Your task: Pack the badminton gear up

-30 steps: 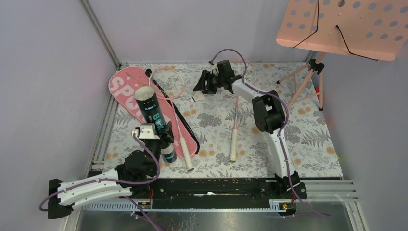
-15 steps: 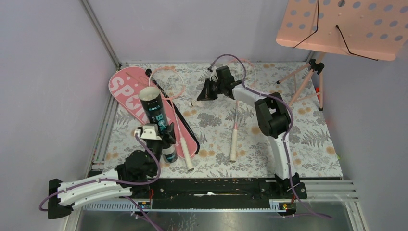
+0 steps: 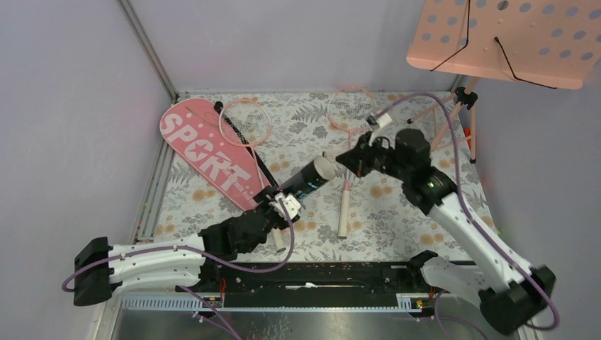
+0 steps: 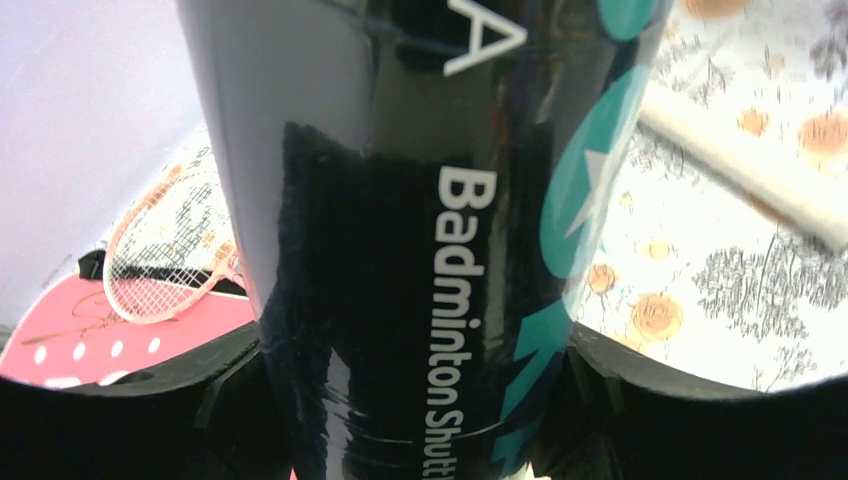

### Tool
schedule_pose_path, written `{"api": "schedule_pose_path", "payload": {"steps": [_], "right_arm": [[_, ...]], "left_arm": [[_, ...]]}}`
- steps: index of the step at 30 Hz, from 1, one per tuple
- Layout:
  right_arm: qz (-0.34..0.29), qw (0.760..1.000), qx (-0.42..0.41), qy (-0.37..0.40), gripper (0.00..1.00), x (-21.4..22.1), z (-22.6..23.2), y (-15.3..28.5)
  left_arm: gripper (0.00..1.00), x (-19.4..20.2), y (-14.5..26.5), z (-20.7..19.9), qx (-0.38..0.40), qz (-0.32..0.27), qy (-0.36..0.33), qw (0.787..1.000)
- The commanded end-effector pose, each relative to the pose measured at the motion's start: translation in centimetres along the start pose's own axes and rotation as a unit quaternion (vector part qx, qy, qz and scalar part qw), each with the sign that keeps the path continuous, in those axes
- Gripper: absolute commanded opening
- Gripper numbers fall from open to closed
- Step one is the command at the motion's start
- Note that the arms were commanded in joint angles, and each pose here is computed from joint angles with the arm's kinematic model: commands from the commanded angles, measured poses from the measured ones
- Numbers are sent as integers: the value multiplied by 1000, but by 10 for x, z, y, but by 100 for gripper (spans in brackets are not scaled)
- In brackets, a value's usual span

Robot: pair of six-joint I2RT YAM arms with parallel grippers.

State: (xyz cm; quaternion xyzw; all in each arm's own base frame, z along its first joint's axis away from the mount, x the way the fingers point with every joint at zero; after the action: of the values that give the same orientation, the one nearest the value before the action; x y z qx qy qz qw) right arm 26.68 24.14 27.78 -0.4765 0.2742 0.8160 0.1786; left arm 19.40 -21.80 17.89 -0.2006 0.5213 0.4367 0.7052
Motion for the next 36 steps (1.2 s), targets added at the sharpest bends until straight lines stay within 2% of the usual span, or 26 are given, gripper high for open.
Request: {"api": "schedule_pose_path", "payload": {"steps": [1,2,5,10,15,19,23,26,30,32,36], "right_arm": [[-17,997,60,36,0,24,-8,48],[-43,996,67,43,0,20,-3,67],[-71,993,77,53,0,25,5,101],[-88,994,18,66,0,33,36,130],[-74,994,-23,80,0,39,52,139],[-40,994,-63,83,0,52,61,135],[-32,992,-95,80,0,54,70,132],[-47,993,-72,85,0,47,66,137],[-97,990,29,93,0,29,45,160],[-98,988,68,94,0,30,34,168],[-74,992,46,96,0,41,40,168]], "left_arm": [[14,-37,-8,-9,47,-39,-56,997],[14,-34,-7,-15,68,-35,-66,995],[14,-29,-3,-30,119,-30,-85,989],[14,-33,1,-35,141,-48,-95,984],[14,-32,1,-42,165,-38,-108,980],[14,-29,-7,-46,164,-18,-119,979],[13,-24,-14,-48,157,1,-125,980],[12,-20,-17,-50,159,7,-128,979],[11,-19,-17,-51,157,6,-127,979],[11,-19,-18,-51,158,3,-126,979],[11,-20,-19,-51,152,3,-125,980]]}}
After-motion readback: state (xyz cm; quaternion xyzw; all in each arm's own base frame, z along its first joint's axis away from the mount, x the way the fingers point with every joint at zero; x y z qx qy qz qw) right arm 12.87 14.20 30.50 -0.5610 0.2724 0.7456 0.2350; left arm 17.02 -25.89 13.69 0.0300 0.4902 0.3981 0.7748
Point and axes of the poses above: each gripper's point midway between its finger pads, its own y axis back along the fingers, its own z axis along the line the jaws close on, x = y × z, the point moved 1 cm from there along y, back along the fingers
